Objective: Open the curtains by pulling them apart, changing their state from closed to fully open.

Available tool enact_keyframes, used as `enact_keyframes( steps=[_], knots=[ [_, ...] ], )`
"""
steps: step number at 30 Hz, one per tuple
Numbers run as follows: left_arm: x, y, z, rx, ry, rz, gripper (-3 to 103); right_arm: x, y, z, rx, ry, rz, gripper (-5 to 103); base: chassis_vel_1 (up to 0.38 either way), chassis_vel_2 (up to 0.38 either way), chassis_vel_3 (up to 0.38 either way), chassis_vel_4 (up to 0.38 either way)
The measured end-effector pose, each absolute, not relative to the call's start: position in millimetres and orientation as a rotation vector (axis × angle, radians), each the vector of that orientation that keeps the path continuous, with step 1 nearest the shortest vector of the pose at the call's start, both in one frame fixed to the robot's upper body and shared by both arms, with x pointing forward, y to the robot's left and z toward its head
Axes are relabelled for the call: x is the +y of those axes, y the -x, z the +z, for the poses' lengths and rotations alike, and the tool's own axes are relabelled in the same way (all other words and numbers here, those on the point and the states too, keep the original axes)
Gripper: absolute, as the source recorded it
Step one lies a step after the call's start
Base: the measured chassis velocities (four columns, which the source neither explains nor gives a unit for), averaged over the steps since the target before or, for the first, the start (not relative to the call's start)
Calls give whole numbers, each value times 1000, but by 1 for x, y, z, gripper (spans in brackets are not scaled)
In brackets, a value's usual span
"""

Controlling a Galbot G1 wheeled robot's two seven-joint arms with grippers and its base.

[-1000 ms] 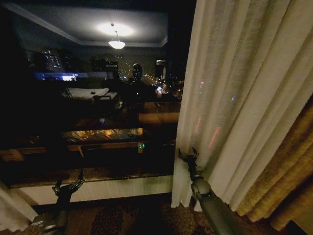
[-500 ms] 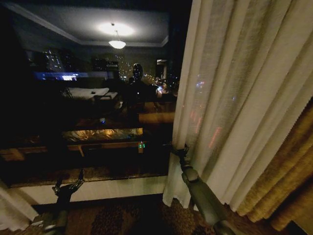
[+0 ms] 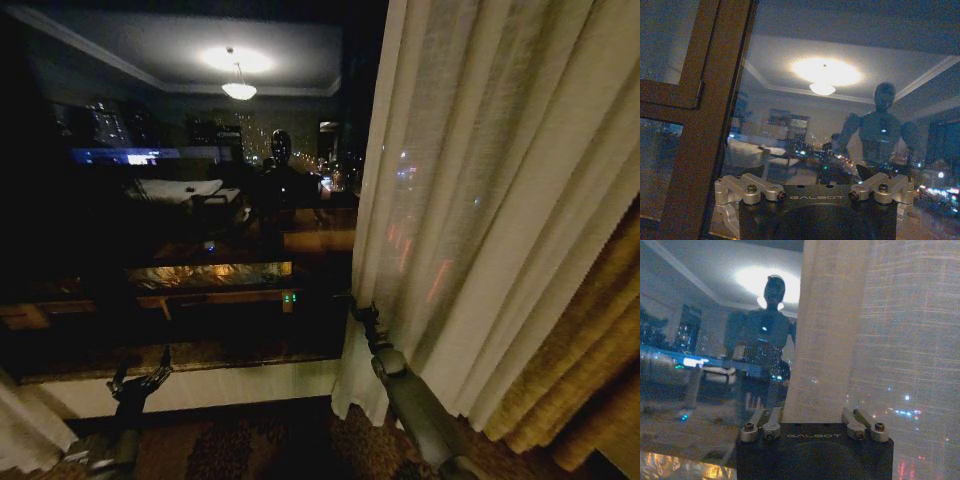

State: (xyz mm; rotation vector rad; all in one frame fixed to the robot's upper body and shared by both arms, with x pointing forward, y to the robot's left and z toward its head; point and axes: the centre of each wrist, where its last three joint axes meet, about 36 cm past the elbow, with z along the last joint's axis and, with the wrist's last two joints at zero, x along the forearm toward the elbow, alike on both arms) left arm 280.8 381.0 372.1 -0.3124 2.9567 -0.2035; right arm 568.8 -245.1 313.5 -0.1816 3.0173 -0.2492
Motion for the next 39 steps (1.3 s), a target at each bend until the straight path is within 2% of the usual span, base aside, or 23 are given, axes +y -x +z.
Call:
enact_keyframes(
  steps=[1, 4, 5, 7, 9, 10, 11, 26, 39],
  knots=[
    [381, -281, 372, 2957, 312, -204, 100, -245, -569, 314, 3017, 182, -249, 41, 0, 0, 0, 0],
    [381, -281, 372, 2957, 313, -204, 100, -243, -569, 313, 3009, 204, -229, 25, 0, 0, 0, 0],
    [381, -281, 372, 2957, 313, -204, 100, -243, -569, 313, 3009, 204, -229, 25, 0, 0, 0, 0],
    [381, -281, 372, 2957, 313, -203, 100, -242, -569, 312, 3008, 217, -207, 14, 0, 0, 0, 0],
    [381, -281, 372, 2957, 312, -203, 100, -242, -569, 312, 3009, 225, -204, 14, 0, 0, 0, 0],
    [381, -281, 372, 2957, 312, -203, 100, -242, -568, 311, 3010, 242, -204, 4, 0, 0, 0, 0],
    [381, -281, 372, 2957, 313, -203, 100, -242, -568, 311, 3013, 243, -197, 2, 0, 0, 0, 0],
    [381, -281, 372, 2957, 313, -203, 100, -247, -566, 310, 3031, 242, -183, 0, -51, -61, 62, 53],
    [381, -281, 372, 2957, 312, -204, 100, -255, -564, 308, 3008, 239, -172, 0, -276, -264, 276, 267]
  ],
)
